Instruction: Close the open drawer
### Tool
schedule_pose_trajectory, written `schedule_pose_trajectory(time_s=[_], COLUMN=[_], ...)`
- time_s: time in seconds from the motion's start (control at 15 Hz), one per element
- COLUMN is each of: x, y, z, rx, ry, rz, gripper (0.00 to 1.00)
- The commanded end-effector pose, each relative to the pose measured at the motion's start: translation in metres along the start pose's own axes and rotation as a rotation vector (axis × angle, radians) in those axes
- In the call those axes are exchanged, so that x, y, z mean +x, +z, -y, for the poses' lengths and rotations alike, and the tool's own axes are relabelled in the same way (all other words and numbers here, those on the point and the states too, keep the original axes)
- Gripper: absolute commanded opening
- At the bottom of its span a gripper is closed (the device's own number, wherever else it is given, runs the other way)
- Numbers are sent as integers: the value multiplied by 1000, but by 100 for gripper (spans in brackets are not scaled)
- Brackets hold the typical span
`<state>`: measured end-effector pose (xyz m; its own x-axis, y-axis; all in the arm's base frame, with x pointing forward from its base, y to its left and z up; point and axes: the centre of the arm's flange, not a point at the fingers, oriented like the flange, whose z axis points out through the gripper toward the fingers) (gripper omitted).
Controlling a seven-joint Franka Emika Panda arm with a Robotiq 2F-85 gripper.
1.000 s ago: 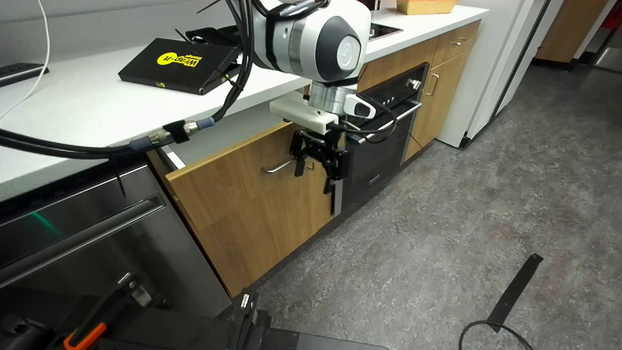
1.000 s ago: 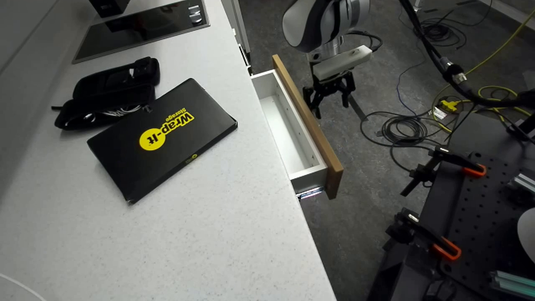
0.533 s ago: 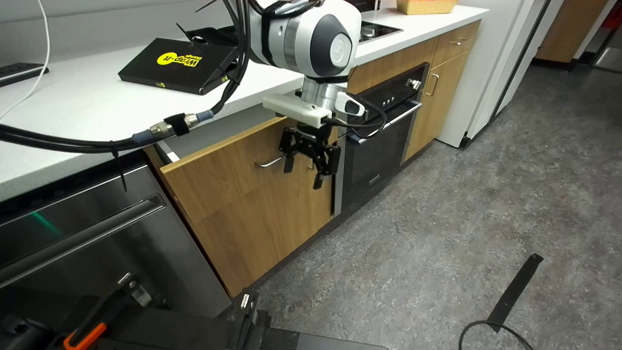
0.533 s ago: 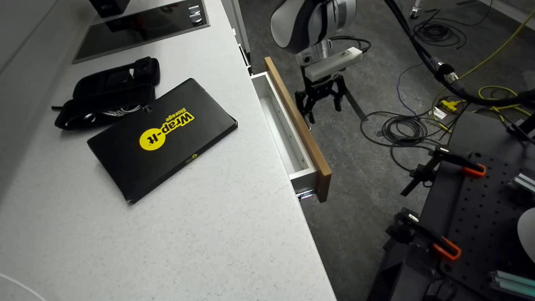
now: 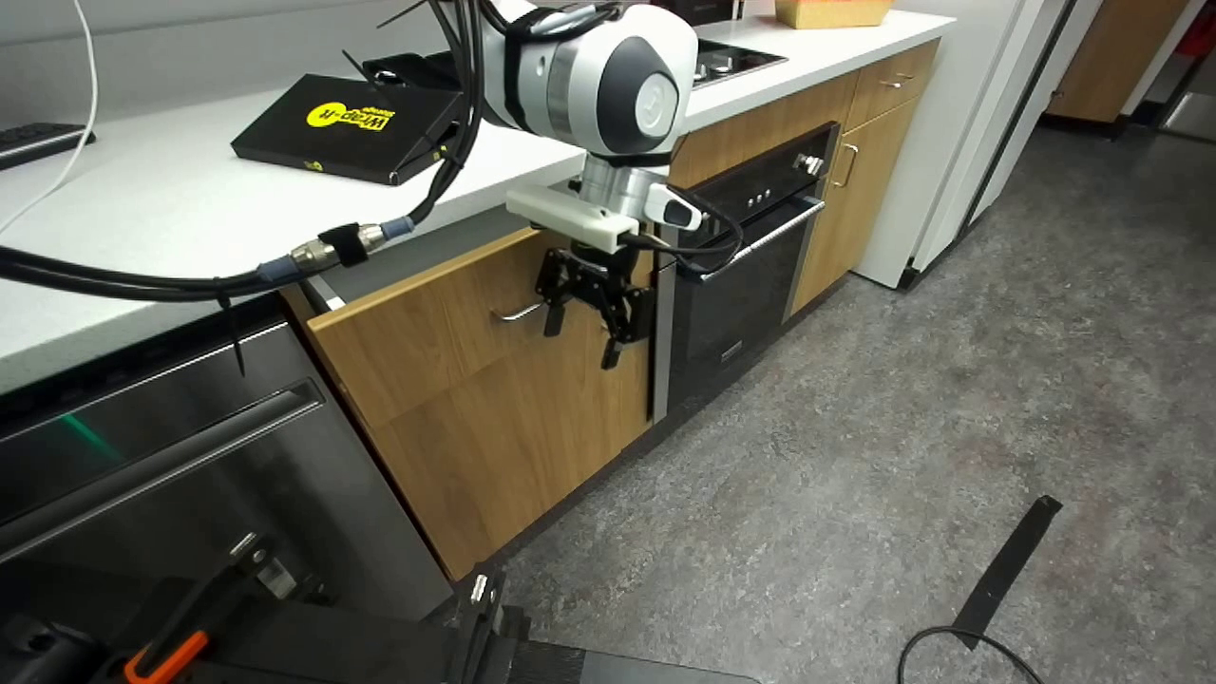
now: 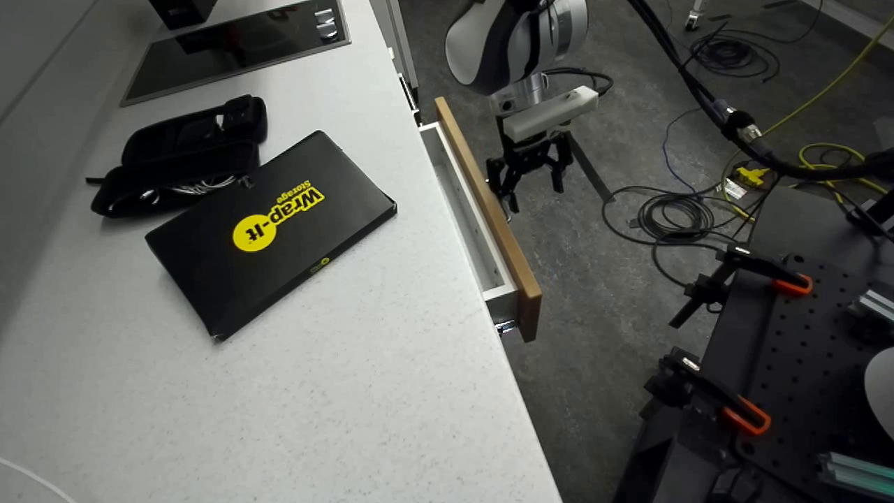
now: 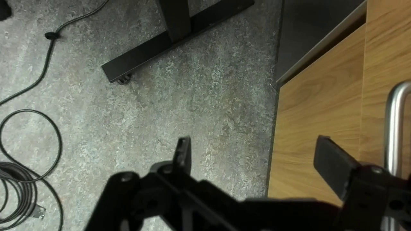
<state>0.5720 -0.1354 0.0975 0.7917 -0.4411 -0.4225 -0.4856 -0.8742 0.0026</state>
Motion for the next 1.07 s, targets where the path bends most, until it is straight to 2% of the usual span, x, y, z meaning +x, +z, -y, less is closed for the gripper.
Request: schedule_pose_trajectory(time_s=[0.0,0.4,0.8,0.87,1.0], x=[18,24,24,14,15], y=[13,18,16,9,9], z=[50,108,101,77,78], rx=[77,142,128,98,98], ry=[-50,-98,-138,-106,-116], rz=[59,85,153,112,121], gripper=[100,100,100,100,100])
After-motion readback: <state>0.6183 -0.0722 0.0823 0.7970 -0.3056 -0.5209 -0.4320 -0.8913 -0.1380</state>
